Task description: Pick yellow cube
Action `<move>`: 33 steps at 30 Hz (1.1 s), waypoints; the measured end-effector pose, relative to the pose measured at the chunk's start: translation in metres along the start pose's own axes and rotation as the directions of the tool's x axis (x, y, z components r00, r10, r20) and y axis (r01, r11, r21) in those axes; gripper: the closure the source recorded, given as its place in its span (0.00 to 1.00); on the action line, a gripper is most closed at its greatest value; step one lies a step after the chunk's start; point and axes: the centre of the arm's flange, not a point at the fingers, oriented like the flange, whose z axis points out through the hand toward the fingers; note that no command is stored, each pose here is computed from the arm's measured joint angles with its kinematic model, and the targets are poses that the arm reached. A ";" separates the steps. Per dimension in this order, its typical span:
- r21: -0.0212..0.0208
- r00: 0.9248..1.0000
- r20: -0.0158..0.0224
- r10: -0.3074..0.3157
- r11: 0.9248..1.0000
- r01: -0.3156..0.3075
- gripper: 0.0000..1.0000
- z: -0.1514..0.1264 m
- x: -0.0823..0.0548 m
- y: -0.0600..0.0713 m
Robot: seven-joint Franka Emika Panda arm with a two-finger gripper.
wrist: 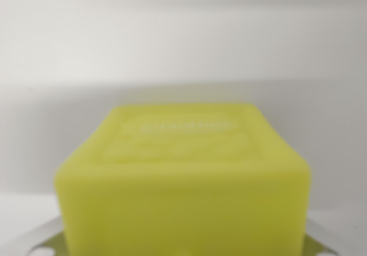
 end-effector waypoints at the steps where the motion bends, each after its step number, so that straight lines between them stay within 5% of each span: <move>1: 0.000 1.000 0.000 0.000 1.000 0.000 1.00 0.000 0.000 0.000; 33: -0.001 1.000 -0.001 -0.001 1.000 0.001 1.00 -0.072 0.000 0.000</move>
